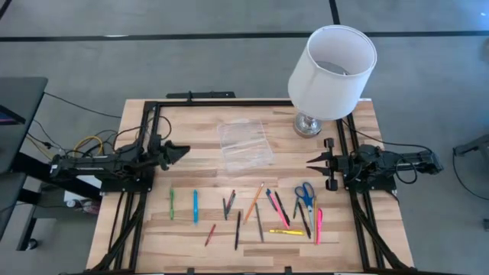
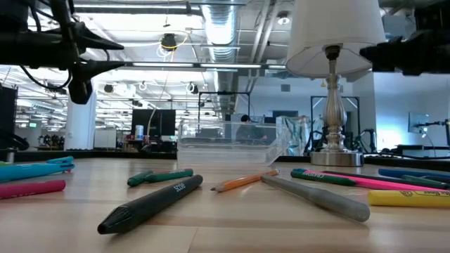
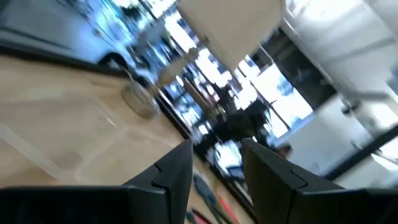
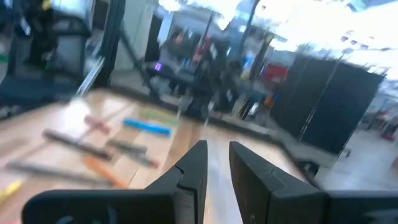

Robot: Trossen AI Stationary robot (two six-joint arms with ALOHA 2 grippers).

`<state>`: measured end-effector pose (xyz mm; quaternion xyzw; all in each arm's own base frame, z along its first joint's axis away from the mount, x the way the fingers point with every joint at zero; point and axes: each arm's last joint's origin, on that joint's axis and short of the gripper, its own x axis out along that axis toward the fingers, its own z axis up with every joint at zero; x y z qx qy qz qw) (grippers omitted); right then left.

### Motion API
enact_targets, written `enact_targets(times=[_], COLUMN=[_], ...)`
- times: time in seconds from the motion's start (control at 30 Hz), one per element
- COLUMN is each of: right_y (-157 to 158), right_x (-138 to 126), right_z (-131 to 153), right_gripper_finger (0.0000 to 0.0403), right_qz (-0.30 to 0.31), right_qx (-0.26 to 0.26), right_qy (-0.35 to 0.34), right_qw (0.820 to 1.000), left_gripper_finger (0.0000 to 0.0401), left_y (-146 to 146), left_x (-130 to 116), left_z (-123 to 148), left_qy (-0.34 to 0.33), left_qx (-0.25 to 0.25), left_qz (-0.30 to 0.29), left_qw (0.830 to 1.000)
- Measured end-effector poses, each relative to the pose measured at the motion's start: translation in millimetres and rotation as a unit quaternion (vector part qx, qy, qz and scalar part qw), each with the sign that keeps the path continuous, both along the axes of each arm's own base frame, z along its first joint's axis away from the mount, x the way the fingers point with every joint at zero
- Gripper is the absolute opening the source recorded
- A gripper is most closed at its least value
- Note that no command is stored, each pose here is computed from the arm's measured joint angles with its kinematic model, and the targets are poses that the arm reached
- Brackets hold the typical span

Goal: Pick & place school supplies into a supply box
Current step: Put the green ballpen into the transparent supply box

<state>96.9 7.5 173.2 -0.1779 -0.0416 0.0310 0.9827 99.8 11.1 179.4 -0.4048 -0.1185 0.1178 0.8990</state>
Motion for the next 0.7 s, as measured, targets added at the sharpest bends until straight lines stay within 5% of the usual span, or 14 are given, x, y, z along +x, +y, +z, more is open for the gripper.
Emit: enact_targets(times=[0.27,0.37,0.53,0.6,0.7], right_y=[0.3,0.3,-0.4,-0.8,-1.0], right_x=[-1.9,-4.7,-11.8,-15.3,-17.4], right_z=[13.1,23.5,40.0,46.0,49.3], right_gripper_finger=[0.0063,0.0063,0.0063,0.0063,0.0063], right_qz=[0.03,0.068,0.15,0.174,0.178], right_qx=[0.196,0.336,0.515,0.528,0.515], right_qy=[-0.051,-0.09,-0.143,-0.169,-0.188], right_qw=[0.979,0.935,0.832,0.814,0.817], left_gripper_finger=[0.0132,0.0132,0.0132,0.0132,0.0132], left_y=[4.4,4.3,4.8,4.2,-0.3], left_x=[-1.7,-1.7,-1.8,-1.5,-0.1], left_z=[-0.6,-0.7,-2.2,-1.6,1.8], left_qy=[0.001,0.002,0.01,0.003,-0.02], left_qx=[-0.011,-0.01,-0.011,-0.02,-0.031], left_qz=[0.08,0.079,0.088,0.076,-0.01], left_qw=[0.997,0.997,0.996,0.997,0.999])
